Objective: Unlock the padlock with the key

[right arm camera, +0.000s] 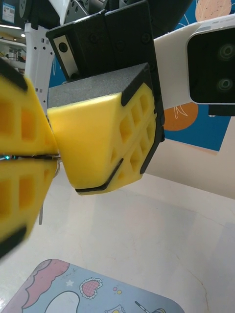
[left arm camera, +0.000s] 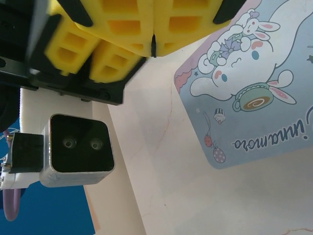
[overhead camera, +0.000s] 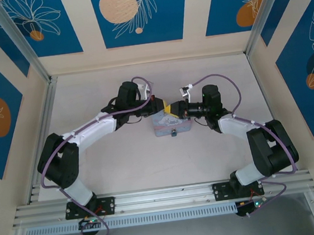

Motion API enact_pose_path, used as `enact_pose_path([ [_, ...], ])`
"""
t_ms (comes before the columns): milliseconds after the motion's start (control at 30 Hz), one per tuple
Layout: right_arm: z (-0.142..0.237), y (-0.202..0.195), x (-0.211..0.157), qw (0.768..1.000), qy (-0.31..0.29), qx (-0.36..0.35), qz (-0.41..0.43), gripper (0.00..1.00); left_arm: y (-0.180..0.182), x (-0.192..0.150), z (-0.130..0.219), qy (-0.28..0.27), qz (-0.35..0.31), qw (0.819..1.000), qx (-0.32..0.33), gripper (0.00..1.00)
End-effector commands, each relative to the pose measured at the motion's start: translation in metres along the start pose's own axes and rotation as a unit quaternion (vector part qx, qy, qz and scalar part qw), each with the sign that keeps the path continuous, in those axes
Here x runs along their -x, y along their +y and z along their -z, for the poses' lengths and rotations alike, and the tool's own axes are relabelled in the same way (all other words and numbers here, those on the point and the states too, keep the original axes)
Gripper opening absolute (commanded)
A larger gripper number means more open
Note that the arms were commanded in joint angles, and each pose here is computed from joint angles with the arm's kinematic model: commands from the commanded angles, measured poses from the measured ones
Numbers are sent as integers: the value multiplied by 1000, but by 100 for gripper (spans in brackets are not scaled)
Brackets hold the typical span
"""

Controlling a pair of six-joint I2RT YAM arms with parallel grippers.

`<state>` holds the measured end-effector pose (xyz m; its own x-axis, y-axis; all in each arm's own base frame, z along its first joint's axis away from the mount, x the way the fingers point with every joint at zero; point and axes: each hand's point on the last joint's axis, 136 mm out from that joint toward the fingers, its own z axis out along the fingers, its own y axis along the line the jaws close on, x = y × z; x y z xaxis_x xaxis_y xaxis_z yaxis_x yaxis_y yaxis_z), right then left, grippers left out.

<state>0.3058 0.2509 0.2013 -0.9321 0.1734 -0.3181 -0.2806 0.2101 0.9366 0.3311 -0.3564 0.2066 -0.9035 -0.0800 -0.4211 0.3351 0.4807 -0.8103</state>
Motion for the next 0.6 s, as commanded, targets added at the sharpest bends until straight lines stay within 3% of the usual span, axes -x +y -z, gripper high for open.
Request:
enact_pose_path([
  [0,7,8,10,1000,-20,10,7,48,2,-6,0,-3,3,1000,12,0],
  [33,13,9,10,1000,-27,8,8,58,2,-4,2,-8,-2,1000,16,0],
  [133,32,10,10,998,-55,-8,8,66,-1,3,9,-22,-21,999,30,0],
  [367,51,15,11,994,-104,-31,-27,66,-14,21,22,-63,-68,995,36,0],
  [567,43,26,8,994,-102,-43,8,60,-27,33,28,-95,-71,993,20,0],
])
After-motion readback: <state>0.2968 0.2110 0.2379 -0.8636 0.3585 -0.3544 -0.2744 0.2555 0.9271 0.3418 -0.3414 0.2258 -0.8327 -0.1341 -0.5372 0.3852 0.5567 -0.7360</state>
